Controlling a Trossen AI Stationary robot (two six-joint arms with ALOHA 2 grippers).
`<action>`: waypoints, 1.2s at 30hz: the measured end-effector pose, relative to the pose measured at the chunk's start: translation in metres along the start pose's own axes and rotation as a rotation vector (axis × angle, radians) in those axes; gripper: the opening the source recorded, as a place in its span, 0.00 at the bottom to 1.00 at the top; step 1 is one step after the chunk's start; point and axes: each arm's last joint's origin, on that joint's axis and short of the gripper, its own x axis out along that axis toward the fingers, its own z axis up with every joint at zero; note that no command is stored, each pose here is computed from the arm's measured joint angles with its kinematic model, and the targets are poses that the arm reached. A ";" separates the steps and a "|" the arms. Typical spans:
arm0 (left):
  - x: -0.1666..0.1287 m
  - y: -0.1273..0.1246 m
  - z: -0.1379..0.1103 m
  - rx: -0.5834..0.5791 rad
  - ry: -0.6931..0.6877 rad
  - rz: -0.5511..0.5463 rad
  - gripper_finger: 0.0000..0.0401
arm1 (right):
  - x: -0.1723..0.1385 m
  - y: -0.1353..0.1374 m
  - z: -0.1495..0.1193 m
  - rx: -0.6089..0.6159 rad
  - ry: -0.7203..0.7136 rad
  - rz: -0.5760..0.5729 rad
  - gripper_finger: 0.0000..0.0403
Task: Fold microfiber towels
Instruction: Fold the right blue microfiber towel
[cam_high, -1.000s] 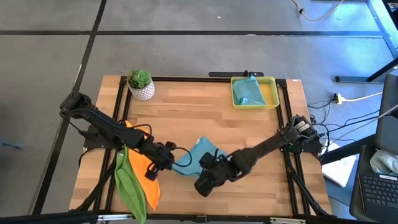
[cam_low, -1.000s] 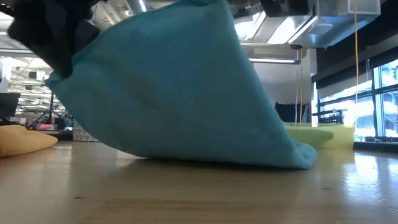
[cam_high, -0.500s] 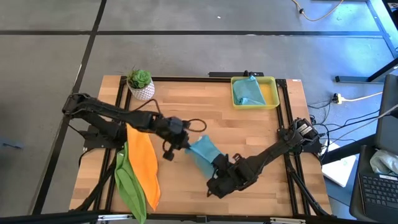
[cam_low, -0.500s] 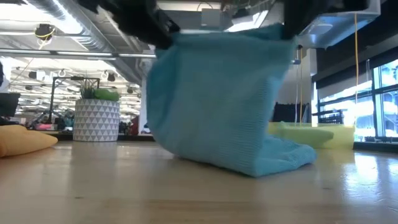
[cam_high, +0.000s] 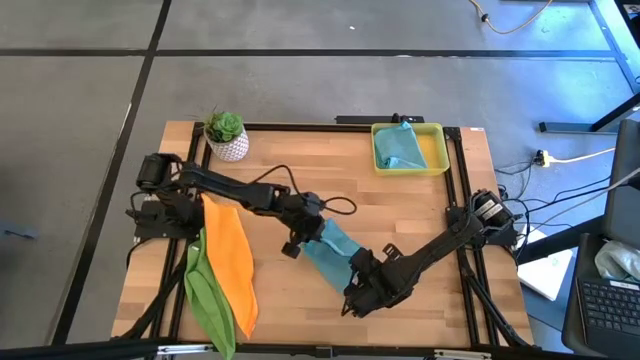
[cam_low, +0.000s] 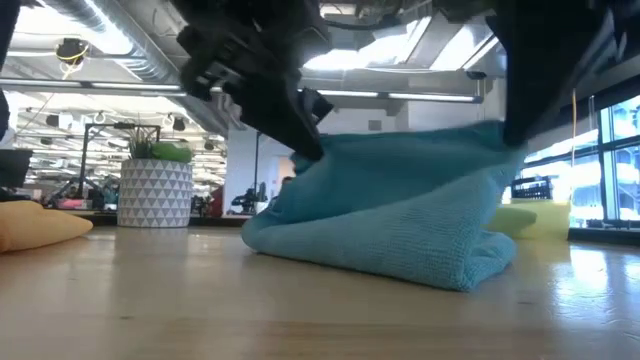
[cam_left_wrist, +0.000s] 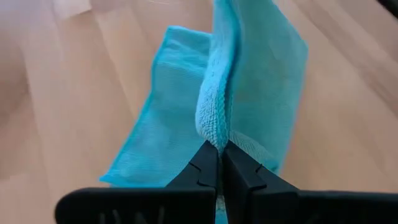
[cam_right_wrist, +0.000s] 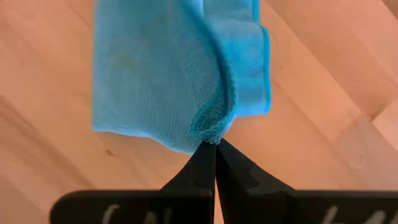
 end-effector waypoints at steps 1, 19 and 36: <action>0.000 0.003 0.001 0.005 -0.002 0.006 0.00 | 0.003 -0.001 0.000 0.000 0.005 -0.008 0.01; 0.006 0.035 -0.007 0.099 -0.039 -0.011 0.08 | 0.047 -0.011 -0.012 0.020 0.050 0.009 0.03; 0.017 0.049 -0.020 0.060 0.054 0.117 0.15 | 0.055 -0.028 -0.012 0.001 0.079 -0.119 0.05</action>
